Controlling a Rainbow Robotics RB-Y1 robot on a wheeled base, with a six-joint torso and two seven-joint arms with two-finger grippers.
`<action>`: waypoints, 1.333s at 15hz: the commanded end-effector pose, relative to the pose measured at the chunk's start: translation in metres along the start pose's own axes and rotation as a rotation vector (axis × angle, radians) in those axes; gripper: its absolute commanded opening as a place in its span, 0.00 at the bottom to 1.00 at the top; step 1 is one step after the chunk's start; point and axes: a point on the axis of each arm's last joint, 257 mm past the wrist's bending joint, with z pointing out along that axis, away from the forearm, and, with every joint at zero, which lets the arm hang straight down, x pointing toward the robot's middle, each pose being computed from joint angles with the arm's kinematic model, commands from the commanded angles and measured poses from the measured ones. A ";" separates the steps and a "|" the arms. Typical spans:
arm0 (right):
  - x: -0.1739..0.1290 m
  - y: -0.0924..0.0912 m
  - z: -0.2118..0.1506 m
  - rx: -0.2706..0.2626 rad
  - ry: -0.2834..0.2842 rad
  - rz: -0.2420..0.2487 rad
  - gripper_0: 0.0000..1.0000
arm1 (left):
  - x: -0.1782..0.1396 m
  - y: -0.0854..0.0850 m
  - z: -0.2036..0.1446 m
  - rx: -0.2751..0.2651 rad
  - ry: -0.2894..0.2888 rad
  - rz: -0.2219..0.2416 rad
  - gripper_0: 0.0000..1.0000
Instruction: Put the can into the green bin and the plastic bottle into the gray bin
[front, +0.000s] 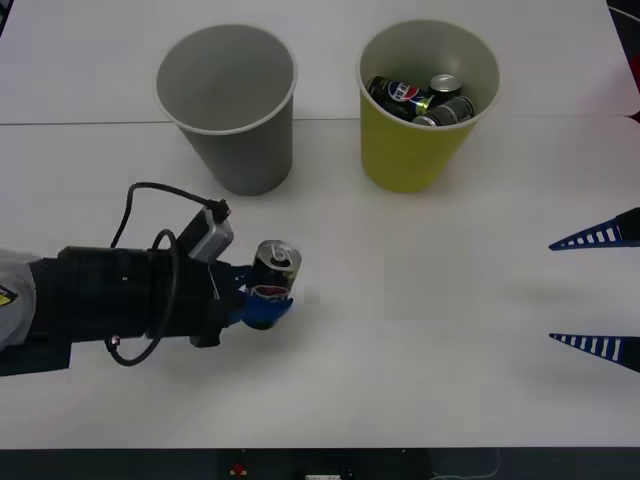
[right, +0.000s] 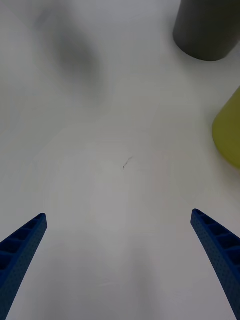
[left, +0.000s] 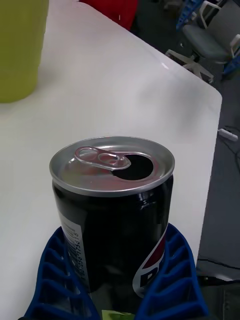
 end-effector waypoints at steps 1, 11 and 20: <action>0.000 0.000 0.000 0.000 0.000 0.000 1.00 | -0.023 0.002 -0.001 -0.044 0.016 -0.052 0.00; 0.000 0.000 0.000 0.000 0.000 0.000 1.00 | -0.125 0.051 -0.015 -0.233 0.081 0.102 0.00; 0.000 0.000 0.000 0.000 0.000 0.000 1.00 | -0.233 0.072 0.048 -0.269 0.082 0.160 0.00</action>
